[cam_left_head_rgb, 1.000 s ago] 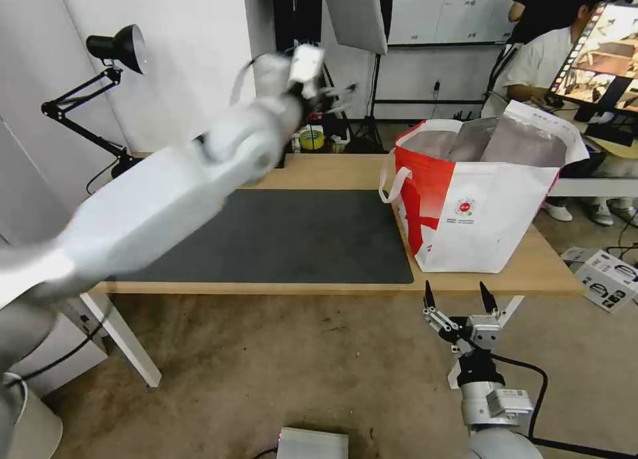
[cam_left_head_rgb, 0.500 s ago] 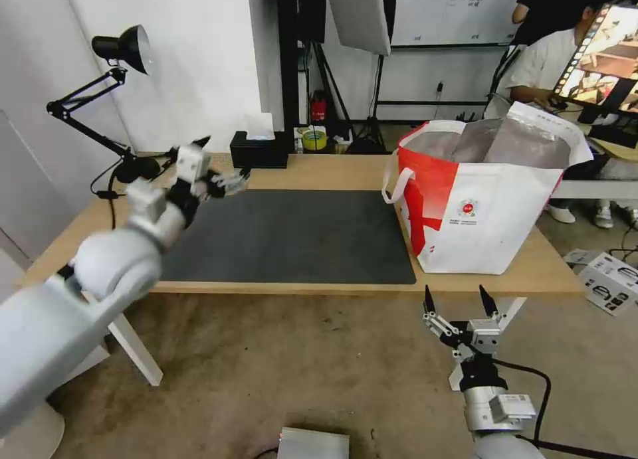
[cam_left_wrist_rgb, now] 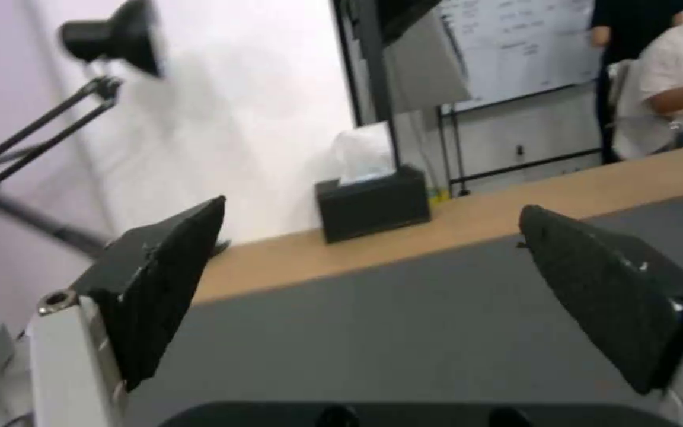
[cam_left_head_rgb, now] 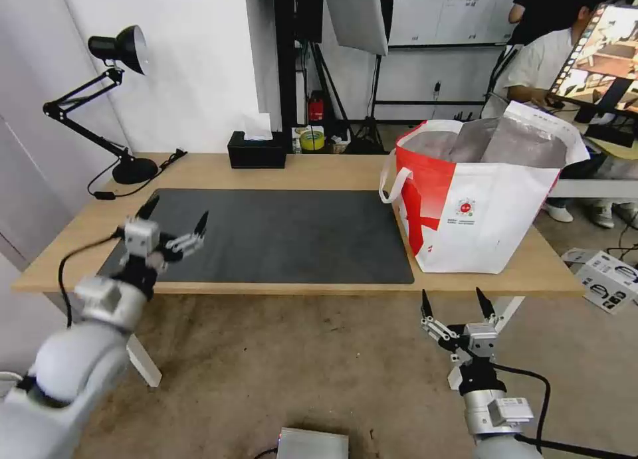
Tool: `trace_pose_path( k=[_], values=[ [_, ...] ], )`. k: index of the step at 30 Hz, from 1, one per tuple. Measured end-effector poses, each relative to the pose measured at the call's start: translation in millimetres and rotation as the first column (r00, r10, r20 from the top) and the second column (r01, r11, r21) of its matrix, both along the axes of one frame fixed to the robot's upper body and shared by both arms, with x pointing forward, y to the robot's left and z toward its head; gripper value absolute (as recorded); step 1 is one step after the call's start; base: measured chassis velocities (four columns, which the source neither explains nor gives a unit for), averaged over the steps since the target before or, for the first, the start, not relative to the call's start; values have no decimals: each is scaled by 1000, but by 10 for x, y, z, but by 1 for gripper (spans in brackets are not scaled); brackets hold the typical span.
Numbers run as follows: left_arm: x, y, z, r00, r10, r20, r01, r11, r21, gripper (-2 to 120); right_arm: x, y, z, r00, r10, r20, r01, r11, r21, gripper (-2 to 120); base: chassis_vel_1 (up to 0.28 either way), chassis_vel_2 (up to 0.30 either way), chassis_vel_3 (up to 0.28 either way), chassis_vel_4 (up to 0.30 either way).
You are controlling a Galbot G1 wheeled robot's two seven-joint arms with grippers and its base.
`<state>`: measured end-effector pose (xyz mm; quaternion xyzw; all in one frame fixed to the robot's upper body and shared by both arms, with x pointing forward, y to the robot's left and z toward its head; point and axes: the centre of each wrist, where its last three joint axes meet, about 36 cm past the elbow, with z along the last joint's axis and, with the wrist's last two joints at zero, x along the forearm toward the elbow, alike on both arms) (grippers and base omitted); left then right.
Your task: Pick up the trash from the table and place it into the takeout bag.
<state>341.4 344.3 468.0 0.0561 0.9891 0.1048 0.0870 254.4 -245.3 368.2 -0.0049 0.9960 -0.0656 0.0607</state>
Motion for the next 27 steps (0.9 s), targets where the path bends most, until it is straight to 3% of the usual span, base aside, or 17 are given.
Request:
trace_pose_path(
  k=[2,10,27],
  values=[
    [-185,-2,-193,999,34,-7,-34,999,-15,100,-11,-5,-21,1000,1,-2,-1,1000,-7,100,0,0,0,0],
    [-511,-67,-592,996,84,-13,-84,995,-47,100,-23,5,-63,1000,3,-1,-3,1000,-24,100,0,0,0,0],
    [-750,-153,-1062,995,92,-36,-95,991,-90,100,-86,37,-109,1000,-5,-14,4,999,-48,100,0,0,0,0]
  ],
)
